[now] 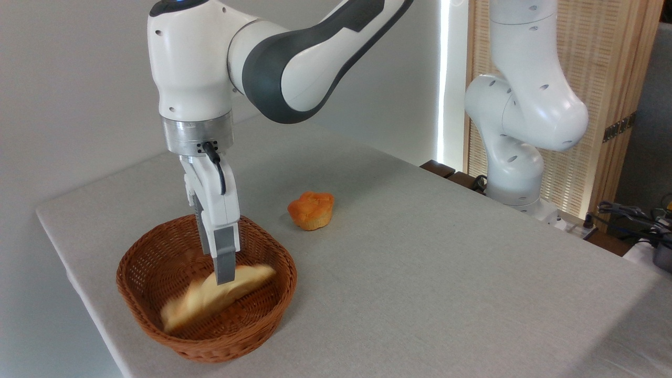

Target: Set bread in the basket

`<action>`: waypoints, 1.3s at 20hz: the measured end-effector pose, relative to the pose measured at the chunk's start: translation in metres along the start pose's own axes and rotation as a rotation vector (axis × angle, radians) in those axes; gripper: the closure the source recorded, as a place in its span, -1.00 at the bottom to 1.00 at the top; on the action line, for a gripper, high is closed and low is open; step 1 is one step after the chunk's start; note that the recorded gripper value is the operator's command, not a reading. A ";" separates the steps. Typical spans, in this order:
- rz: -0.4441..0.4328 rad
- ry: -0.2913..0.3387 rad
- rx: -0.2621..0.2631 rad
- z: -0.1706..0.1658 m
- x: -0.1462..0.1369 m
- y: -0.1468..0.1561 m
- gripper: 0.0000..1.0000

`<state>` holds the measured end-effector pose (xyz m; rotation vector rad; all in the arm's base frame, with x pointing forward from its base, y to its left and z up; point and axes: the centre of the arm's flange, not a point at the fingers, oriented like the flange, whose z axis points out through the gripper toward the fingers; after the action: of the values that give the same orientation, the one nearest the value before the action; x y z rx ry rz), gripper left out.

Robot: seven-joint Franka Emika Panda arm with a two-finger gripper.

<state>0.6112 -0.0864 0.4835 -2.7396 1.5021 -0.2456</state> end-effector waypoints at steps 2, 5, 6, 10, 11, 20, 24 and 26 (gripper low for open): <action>0.000 0.000 0.000 0.000 0.000 0.000 -1.00; -0.001 0.004 0.005 -0.003 0.000 -0.001 -1.00; -0.004 0.010 0.010 -0.007 0.001 -0.002 -1.00; -0.066 0.065 0.051 -0.047 -0.007 -0.013 -1.00; -0.103 0.076 0.040 -0.061 -0.013 -0.013 -1.00; -0.332 -0.025 -0.115 -0.134 -0.060 0.030 -1.00; -0.289 -0.106 -0.149 -0.135 -0.053 0.047 -1.00; -0.290 -0.109 -0.143 -0.140 -0.056 0.045 -1.00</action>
<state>0.5247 -0.0543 0.6107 -3.0228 1.1369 0.0116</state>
